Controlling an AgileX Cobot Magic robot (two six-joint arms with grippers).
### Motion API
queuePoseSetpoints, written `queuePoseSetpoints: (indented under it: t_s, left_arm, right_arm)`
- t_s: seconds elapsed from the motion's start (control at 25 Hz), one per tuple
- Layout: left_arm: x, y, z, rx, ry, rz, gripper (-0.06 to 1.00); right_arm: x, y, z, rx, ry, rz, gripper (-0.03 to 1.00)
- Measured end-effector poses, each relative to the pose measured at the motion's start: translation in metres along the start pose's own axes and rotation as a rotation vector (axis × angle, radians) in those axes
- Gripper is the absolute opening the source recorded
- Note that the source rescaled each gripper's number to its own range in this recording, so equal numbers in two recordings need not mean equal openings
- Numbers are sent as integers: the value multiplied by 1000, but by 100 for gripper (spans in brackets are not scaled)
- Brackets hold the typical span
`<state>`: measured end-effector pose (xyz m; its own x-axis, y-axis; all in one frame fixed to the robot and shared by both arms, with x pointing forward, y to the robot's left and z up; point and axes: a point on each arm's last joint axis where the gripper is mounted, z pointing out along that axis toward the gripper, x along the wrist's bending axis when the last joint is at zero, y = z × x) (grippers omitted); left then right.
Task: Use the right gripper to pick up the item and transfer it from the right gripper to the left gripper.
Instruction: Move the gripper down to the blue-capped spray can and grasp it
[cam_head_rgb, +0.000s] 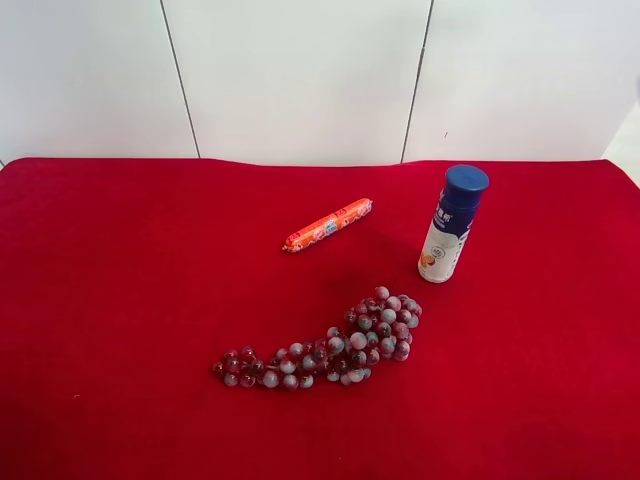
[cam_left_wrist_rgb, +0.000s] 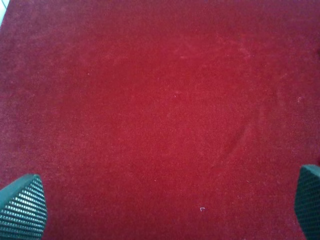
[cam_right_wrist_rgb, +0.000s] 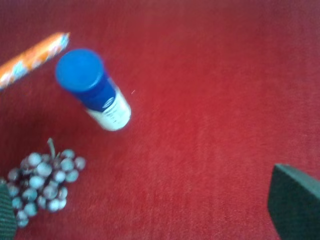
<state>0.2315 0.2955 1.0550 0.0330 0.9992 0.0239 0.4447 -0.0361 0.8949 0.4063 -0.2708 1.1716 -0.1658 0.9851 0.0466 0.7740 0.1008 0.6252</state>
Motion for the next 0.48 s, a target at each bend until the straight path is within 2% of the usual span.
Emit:
queuePoseSetpoints:
  t_s: [0.04, 0.24, 0.32, 0.48]
  left_arm:
    - [0, 0, 0, 0, 0, 0, 100]
    - [0, 0, 0, 0, 0, 0, 100]
    - [0, 0, 0, 0, 0, 0, 100]
    - [0, 0, 0, 0, 0, 0, 100]
  right_arm:
    - [0, 0, 0, 0, 0, 0, 100]
    - [20, 29, 52, 186, 21, -98, 100]
    - [23, 37, 82, 271, 17, -95, 100]
    - [24, 38, 116, 373, 1, -86, 100]
